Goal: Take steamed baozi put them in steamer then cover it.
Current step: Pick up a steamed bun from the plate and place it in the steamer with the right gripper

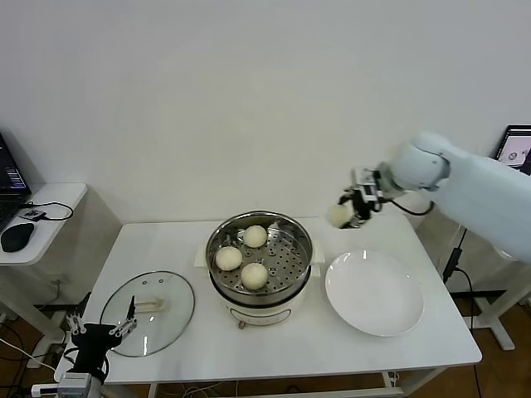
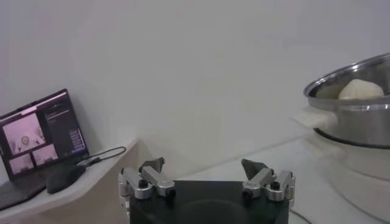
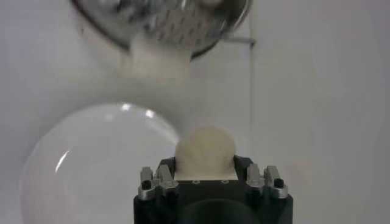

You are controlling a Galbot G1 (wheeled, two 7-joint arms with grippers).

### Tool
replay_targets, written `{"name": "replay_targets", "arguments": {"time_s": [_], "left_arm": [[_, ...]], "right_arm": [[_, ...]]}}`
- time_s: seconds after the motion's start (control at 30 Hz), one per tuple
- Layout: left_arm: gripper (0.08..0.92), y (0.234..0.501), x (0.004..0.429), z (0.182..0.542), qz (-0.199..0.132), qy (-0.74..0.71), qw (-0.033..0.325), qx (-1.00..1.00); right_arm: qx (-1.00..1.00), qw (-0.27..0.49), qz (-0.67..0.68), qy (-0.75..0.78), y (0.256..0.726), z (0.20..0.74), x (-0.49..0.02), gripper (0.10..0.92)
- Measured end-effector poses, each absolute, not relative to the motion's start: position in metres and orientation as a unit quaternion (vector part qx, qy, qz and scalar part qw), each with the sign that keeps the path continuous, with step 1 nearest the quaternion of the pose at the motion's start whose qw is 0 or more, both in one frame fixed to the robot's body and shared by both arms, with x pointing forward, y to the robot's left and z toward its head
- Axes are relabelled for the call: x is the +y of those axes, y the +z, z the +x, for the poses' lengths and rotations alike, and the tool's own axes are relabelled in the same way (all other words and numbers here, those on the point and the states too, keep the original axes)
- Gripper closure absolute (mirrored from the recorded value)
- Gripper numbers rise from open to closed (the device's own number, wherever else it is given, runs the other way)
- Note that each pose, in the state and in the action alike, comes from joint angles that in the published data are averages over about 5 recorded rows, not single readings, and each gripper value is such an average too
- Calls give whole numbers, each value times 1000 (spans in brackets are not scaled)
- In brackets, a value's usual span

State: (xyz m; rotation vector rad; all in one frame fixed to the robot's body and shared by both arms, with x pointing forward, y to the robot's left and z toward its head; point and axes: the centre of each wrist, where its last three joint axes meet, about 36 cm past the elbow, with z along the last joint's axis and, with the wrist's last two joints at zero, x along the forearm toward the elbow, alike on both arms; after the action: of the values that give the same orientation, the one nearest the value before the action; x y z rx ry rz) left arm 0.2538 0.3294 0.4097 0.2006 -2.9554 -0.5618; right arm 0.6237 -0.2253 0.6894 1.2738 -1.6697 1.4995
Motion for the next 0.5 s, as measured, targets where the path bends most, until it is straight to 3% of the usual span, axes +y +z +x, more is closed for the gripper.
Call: {"name": "replay_targets", "arguments": {"time_s": [0.5], "left_arm": [[177, 405, 332, 255, 75, -180, 65, -979]], "right_arm": [[-596, 320, 502, 539, 643, 632, -112, 421]]}}
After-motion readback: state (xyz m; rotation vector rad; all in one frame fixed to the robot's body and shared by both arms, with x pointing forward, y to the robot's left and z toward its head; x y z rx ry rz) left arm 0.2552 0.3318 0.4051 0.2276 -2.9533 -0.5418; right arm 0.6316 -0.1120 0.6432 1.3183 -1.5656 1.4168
